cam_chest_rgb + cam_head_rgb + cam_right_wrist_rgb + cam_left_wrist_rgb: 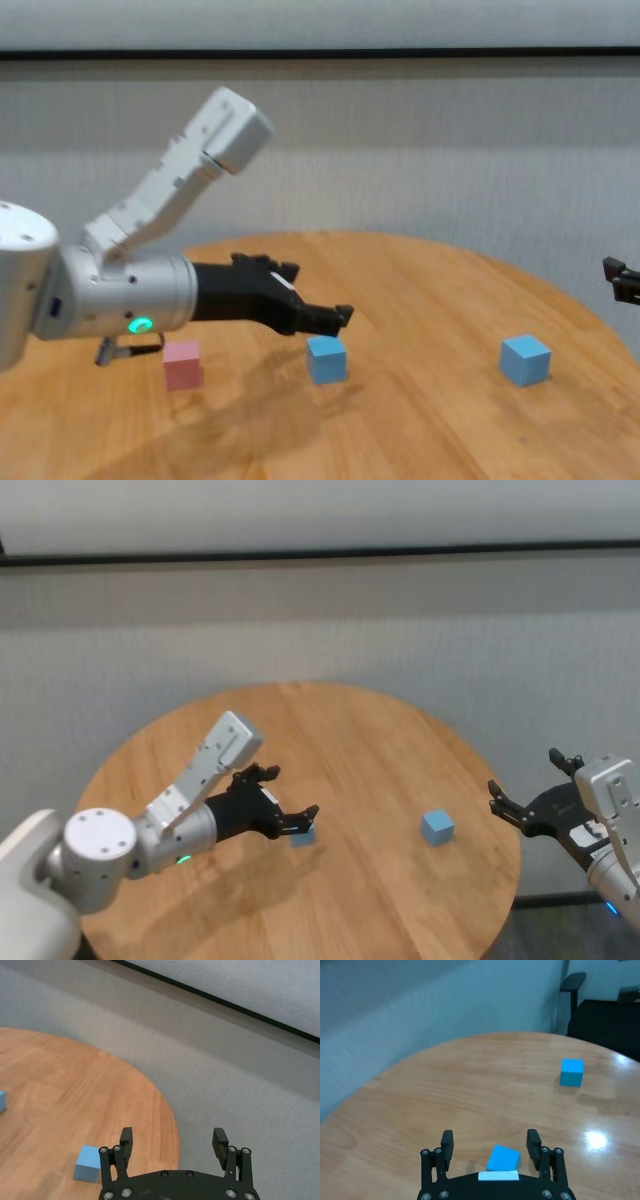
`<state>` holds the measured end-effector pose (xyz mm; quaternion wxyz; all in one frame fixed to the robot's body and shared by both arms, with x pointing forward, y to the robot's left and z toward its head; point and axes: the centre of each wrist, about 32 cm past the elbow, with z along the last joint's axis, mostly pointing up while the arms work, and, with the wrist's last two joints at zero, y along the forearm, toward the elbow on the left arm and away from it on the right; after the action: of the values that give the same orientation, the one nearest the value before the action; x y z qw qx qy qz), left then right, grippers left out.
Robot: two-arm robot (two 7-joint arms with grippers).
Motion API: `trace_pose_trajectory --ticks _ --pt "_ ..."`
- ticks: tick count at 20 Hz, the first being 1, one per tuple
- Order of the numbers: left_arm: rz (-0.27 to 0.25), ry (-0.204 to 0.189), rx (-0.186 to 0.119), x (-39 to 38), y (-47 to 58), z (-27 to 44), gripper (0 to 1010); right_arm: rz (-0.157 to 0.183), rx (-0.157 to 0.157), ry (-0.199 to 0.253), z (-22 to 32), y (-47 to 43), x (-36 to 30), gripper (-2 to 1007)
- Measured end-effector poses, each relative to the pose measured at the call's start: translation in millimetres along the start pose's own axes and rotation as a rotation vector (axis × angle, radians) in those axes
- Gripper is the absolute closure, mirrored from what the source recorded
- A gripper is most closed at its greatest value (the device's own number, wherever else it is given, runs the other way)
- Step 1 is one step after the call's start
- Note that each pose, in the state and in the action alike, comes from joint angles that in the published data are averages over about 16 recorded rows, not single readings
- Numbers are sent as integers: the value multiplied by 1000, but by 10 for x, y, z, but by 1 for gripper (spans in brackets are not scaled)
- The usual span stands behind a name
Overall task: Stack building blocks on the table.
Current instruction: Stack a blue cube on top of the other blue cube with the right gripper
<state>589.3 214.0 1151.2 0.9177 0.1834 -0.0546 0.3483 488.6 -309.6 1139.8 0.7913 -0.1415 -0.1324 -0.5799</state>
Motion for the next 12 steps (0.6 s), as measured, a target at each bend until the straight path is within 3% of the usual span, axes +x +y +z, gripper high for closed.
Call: trace_pose_trajectory --ticks 6,12 --pt "17 -24 -34 41 321 32 24 0 0 0 0 0 0 0" --pt "40 -49 -46 65 656 -43 7 0 0 0 0 0 0 0"
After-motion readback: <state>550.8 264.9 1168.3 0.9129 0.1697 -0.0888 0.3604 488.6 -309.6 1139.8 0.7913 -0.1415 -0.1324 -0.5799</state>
